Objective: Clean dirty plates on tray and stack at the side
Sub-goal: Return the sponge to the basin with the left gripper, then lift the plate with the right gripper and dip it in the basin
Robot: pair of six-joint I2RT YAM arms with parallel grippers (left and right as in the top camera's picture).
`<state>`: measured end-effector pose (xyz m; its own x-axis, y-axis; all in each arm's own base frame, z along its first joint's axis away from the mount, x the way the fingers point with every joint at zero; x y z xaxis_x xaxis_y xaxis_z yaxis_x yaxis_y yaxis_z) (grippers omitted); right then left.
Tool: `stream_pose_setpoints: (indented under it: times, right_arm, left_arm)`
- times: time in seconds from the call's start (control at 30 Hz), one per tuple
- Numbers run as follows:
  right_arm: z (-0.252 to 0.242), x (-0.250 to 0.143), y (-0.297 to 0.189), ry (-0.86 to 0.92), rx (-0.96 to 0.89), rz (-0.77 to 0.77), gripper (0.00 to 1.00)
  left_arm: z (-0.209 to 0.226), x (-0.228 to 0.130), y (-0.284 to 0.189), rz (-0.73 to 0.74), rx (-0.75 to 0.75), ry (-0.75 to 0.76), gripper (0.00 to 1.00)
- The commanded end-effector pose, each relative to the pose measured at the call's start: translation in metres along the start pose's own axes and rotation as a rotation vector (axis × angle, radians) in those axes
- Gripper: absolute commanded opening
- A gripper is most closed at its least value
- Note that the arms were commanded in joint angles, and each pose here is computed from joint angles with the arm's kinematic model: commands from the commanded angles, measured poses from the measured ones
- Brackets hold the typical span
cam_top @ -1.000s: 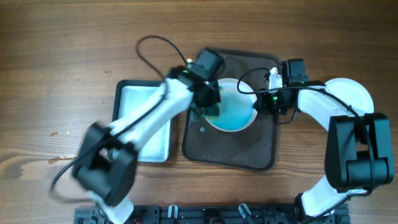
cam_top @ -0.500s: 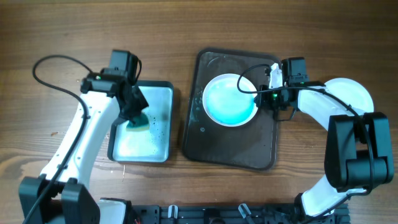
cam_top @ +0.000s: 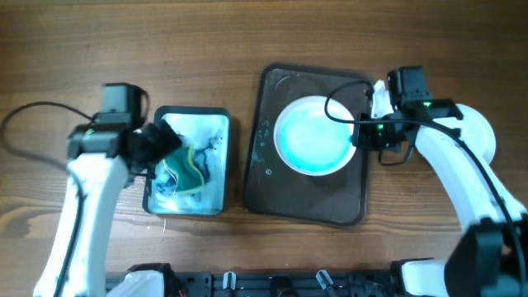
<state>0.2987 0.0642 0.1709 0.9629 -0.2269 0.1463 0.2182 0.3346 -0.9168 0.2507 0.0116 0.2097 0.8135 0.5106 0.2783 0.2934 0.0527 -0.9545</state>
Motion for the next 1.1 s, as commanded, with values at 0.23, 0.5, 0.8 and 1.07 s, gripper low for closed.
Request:
stream_pose_setpoints:
  times: [0.23,0.5,0.8,1.07]
  right_arm:
    - [0.164,-0.011,-0.017,-0.368,-0.011,-0.096,0.04]
    - [0.238,-0.009,0.041,-0.503,-0.153,-0.348,0.04]
    - [0.280,-0.042,-0.003,-0.645,-0.323,-0.735,0.05]
    - [0.297,-0.071,-0.027,-0.680,-0.472,-0.966,0.04]
  left_arm:
    - [0.028,-0.006,-0.079,-0.273,-0.131,-0.097,1.00]
    - [0.028,-0.006,-0.080,-0.277,-0.133,-0.097,1.00]
    - [0.028,-0.005,-0.075,-0.260,-0.125,-0.097,1.00]
    - [0.028,-0.005,-0.075,-0.260,-0.125,-0.097,1.00]
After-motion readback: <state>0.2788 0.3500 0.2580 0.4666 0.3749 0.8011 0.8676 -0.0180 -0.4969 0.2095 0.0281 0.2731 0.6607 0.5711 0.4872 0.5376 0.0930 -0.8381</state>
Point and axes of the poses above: each gripper's point midway between its finger pads, its own y axis out along the fingers, its own z axis along the line the jaws close on, x = y × z, the point moved 7 cm from there along -y, back along the fingers, and after that the axes turned 8 degrees about y, right-handed, at the moved point
